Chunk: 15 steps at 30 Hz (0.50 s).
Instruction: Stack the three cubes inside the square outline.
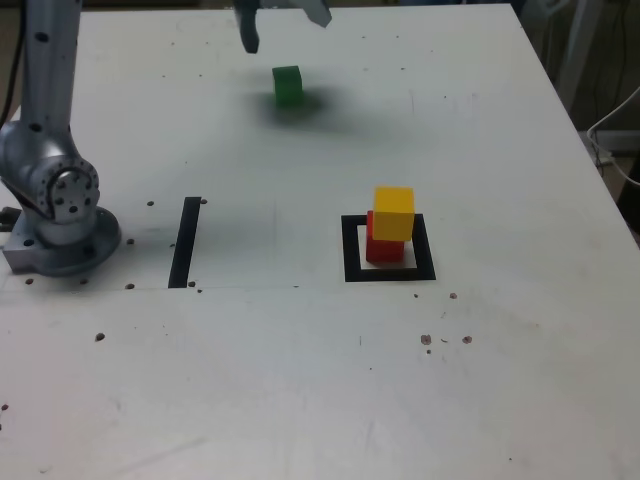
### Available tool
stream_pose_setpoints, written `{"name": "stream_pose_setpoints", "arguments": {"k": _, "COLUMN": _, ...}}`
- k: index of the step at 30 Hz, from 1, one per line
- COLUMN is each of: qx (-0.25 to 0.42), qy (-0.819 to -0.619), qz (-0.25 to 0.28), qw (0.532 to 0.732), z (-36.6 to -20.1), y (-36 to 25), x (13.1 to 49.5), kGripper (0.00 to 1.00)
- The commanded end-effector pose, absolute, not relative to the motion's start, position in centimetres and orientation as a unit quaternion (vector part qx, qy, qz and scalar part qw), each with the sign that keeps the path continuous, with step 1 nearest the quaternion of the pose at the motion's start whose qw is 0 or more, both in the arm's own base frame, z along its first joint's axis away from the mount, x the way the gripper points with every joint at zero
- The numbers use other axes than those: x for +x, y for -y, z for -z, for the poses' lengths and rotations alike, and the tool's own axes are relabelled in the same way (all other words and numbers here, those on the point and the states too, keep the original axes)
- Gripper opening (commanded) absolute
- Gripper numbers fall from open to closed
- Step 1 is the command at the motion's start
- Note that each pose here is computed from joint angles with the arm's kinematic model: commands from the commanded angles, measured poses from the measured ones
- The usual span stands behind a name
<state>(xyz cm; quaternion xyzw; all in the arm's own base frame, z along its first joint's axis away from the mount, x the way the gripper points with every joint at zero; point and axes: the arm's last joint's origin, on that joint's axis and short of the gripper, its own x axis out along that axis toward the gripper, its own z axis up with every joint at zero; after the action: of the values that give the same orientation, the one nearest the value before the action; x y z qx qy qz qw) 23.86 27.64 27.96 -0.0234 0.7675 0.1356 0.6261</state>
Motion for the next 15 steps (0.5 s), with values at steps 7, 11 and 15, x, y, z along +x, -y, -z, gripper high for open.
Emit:
{"name": "stream_pose_setpoints", "arguments": {"k": 7, "qx": -0.016, "qy": -0.779, "qz": -0.115, "qw": 0.617, "z": -24.2, "y": -27.3, "x": 25.1, "kGripper": 0.98}}
{"name": "stream_pose_setpoints", "arguments": {"k": 11, "qx": -0.017, "qy": -0.779, "qz": -0.122, "qw": 0.614, "z": -23.4, "y": -27.7, "x": 25.4, "kGripper": 0.95}}
{"name": "stream_pose_setpoints", "arguments": {"k": 15, "qx": -0.018, "qy": -0.78, "qz": -0.126, "qw": 0.613, "z": -22.8, "y": -28.0, "x": 25.5, "kGripper": 0.91}}
